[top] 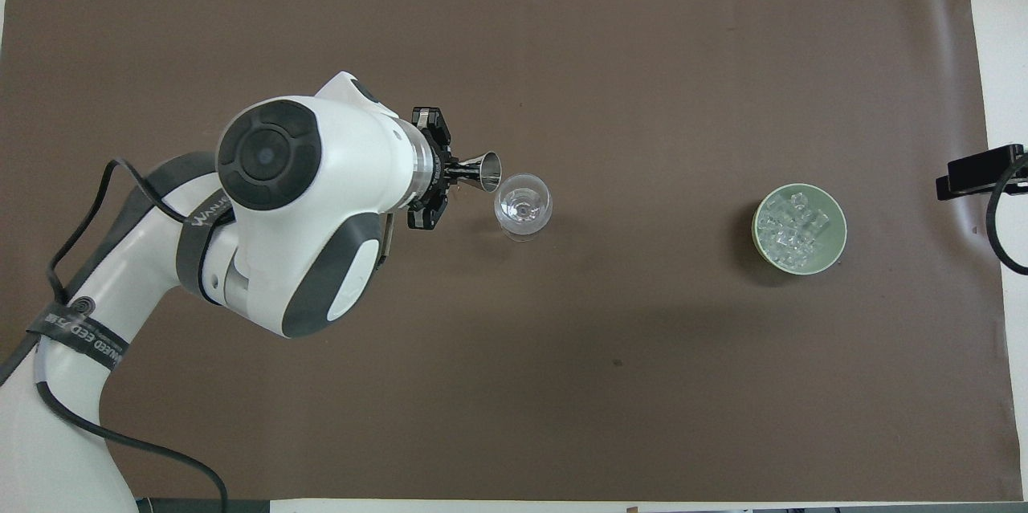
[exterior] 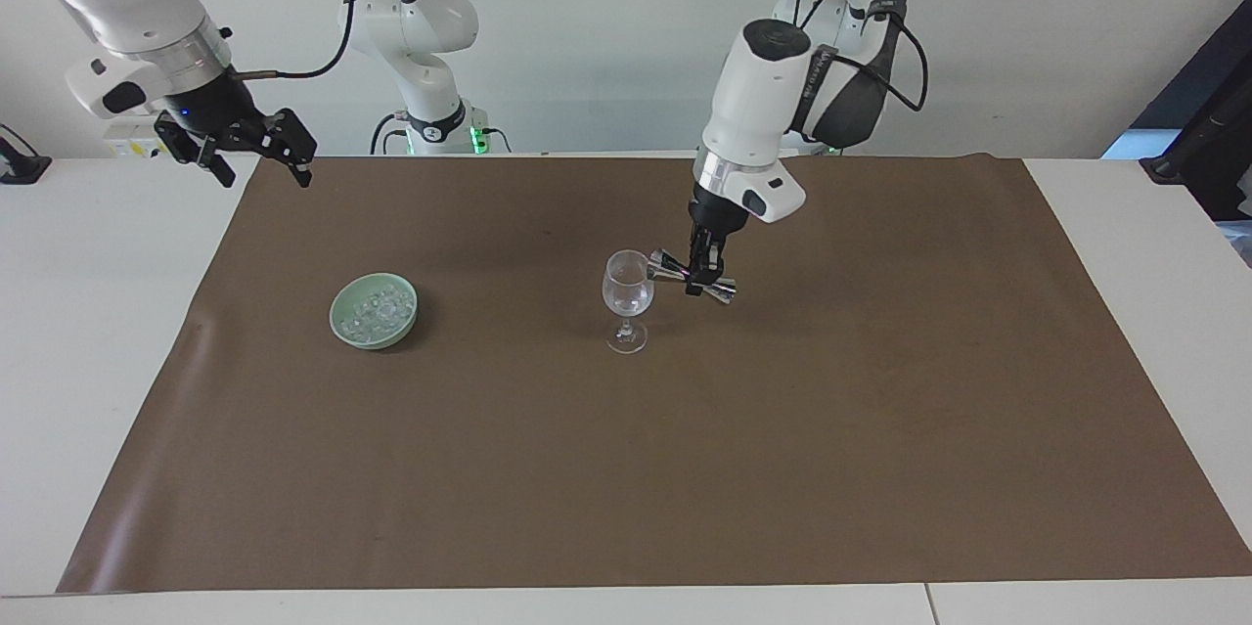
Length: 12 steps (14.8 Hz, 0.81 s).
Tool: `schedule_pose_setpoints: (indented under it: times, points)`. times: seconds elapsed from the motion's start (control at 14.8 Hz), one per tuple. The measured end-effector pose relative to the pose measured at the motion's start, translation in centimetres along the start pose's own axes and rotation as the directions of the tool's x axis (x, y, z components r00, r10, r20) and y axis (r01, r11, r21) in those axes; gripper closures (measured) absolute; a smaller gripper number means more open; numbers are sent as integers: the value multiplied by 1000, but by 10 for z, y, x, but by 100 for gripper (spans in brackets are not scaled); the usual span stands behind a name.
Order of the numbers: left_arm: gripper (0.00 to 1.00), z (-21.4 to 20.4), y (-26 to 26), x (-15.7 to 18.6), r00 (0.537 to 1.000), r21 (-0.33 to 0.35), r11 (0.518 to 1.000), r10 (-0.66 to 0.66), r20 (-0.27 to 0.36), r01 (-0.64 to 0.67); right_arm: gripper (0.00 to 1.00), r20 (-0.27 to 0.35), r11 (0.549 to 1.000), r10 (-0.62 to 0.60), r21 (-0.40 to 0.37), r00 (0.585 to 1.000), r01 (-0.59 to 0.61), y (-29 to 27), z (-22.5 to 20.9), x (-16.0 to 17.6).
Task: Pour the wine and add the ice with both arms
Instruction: 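Carry the jigger back toward its starting spot with the left gripper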
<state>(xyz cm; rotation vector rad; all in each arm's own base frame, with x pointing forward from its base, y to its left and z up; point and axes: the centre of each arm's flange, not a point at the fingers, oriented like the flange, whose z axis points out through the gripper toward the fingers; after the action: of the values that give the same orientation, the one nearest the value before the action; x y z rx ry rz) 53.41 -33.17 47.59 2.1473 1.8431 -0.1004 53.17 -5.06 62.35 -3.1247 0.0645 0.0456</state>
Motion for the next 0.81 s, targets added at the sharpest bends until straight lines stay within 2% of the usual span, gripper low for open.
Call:
schedule_pose_setpoints:
  times: [0.07,0.2,0.47,0.81]
  points:
    - [78,-1,7,18,998,16,1000,-20,62,19,0,0,1000,0,0,1000,0,0,0,0]
    - [78,-3,17,55,989,21,1000,-26,148,23,0,0,1000,0,0,1000,0,0,0,0]
    - [78,-3,22,140,946,-36,997,-50,321,65,0,0,1000,0,0,1000,0,0,0,0]
    - [78,-9,11,263,907,-58,980,-154,392,191,0,0,1000,0,0,1000,0,0,0,0]
